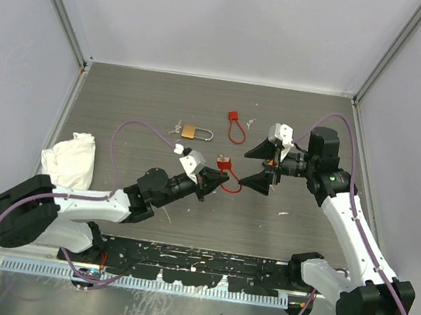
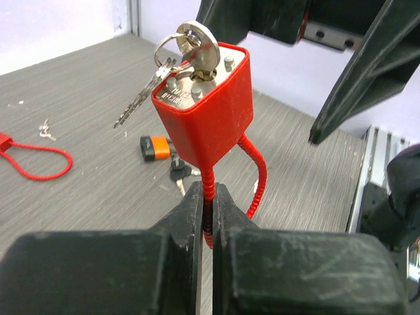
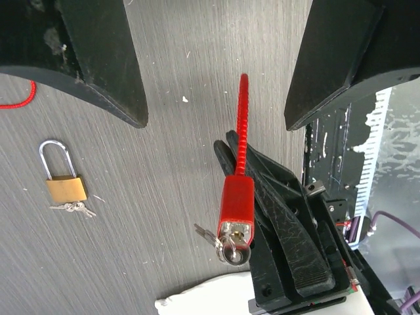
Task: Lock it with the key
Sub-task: Lock the lock.
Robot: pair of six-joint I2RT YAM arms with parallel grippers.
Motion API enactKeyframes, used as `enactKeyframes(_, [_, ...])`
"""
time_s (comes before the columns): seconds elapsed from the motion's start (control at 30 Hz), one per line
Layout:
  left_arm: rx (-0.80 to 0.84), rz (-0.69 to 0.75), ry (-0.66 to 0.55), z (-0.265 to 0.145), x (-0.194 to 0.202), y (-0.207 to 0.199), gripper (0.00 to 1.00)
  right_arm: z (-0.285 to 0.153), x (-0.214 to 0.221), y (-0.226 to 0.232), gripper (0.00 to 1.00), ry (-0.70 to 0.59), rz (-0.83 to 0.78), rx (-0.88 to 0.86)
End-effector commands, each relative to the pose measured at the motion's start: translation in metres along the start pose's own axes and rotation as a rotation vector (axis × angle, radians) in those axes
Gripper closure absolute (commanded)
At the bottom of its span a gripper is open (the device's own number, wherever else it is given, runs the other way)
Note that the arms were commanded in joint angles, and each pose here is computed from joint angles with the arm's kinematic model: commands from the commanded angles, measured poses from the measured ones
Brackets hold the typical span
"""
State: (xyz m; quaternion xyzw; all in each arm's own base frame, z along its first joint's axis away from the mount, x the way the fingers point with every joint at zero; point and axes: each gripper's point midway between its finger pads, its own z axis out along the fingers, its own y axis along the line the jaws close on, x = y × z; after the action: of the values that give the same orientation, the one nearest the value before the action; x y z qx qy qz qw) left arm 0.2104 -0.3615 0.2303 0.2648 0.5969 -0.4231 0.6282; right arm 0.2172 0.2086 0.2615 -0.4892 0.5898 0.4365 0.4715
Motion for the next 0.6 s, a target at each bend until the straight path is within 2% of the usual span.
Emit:
enactKeyframes(0.0, [0.016,0.088,0.061,-0.016,-0.003,0.0,1.0,-0.009,-0.012,0.014,0.1,-0.001,-0.11,-0.047])
enactKeyframes(0.13, [0.028,0.121,0.144,-0.039,0.009,0.001,1.0,-0.008,-0.009,0.016,0.1,0.0,-0.092,-0.066])
enactKeyframes(0.33, [-0.006,0.143,0.16,-0.068,0.016,0.009,1.0,-0.003,0.003,0.02,0.11,-0.009,-0.038,-0.121])
enactKeyframes(0.57, [-0.022,0.199,0.225,-0.077,0.03,0.017,1.0,-0.002,0.009,0.01,0.13,0.023,-0.001,-0.094])
